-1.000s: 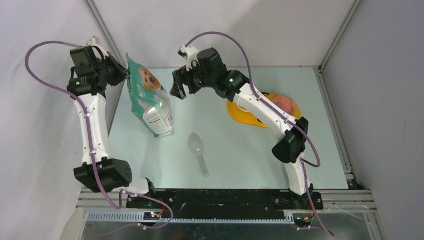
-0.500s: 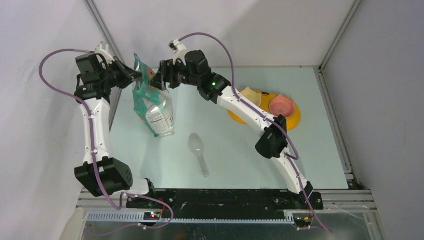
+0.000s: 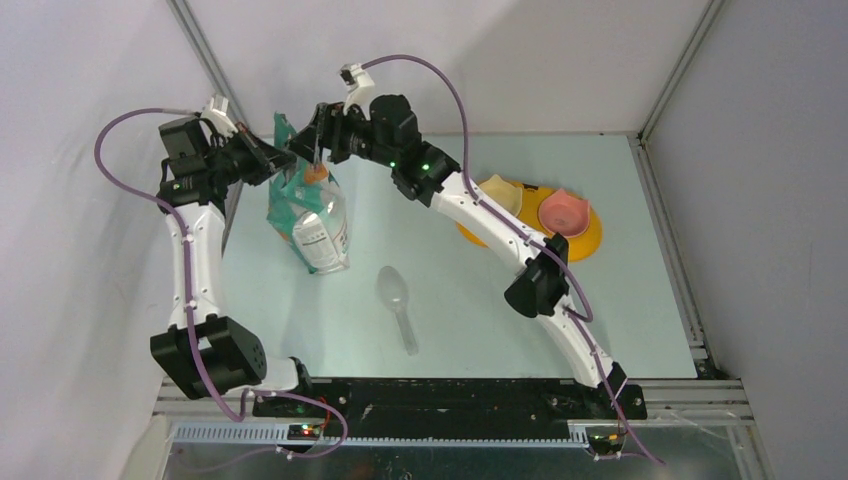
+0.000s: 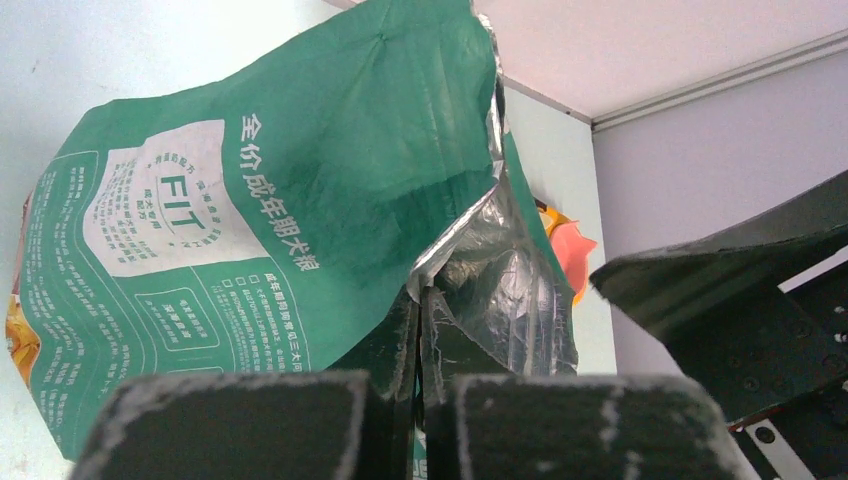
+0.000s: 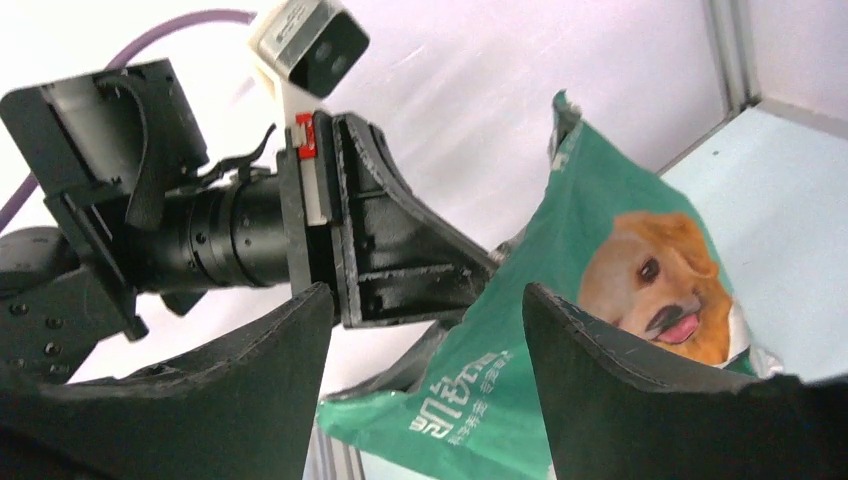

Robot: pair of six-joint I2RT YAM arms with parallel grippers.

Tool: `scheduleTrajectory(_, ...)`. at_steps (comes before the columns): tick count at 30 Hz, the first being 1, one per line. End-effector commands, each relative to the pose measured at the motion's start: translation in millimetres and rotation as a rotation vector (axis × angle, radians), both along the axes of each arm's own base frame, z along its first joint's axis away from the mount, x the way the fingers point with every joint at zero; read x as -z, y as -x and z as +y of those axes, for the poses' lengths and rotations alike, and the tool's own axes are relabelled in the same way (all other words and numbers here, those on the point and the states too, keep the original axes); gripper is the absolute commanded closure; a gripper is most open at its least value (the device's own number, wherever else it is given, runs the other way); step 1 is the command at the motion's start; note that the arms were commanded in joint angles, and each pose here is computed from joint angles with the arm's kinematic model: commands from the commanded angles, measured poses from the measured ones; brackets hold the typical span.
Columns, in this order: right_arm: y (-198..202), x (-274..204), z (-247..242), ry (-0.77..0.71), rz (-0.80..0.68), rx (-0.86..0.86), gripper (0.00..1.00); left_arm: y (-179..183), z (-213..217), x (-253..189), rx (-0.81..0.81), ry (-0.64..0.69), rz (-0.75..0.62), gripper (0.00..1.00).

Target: Serve the pet food

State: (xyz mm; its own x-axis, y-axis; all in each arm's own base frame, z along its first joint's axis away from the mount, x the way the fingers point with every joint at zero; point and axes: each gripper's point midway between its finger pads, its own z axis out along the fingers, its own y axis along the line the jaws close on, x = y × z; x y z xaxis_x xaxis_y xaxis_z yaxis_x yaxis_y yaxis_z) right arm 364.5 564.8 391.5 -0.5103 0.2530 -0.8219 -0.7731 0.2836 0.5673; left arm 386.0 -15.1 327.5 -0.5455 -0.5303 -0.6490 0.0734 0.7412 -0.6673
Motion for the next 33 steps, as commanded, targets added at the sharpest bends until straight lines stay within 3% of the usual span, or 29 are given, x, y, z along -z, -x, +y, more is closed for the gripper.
scheduleTrajectory(1,-13,-24,-2,-0.051,-0.06,0.12,0.29,22,-19,-3,0.074,0.033,0.017,1.0)
scheduleTrajectory(4,-33,-12,-11,0.027,-0.095,0.286,0.32,23,-20,-2,0.077,0.032,0.017,1.0)
scheduleTrajectory(16,-31,32,4,0.159,-0.139,0.31,0.37,29,-32,-3,0.105,0.022,0.001,1.0)
scheduleTrajectory(19,-40,37,-5,0.196,-0.142,0.384,0.46,31,-31,-3,0.091,0.009,0.002,1.0)
scheduleTrajectory(22,-47,42,-13,0.233,-0.156,0.431,0.63,33,-27,-3,0.061,-0.012,0.0,1.0)
scheduleTrajectory(24,-52,44,-19,0.25,-0.161,0.465,0.67,34,-22,-3,0.032,-0.038,0.001,1.0)
scheduleTrajectory(29,-56,48,-24,0.288,-0.194,0.492,0.68,35,4,2,-0.108,-0.151,0.054,1.0)
scheduleTrajectory(33,-56,57,-16,0.3,-0.221,0.473,0.59,38,6,-9,-0.129,-0.203,0.02,1.0)
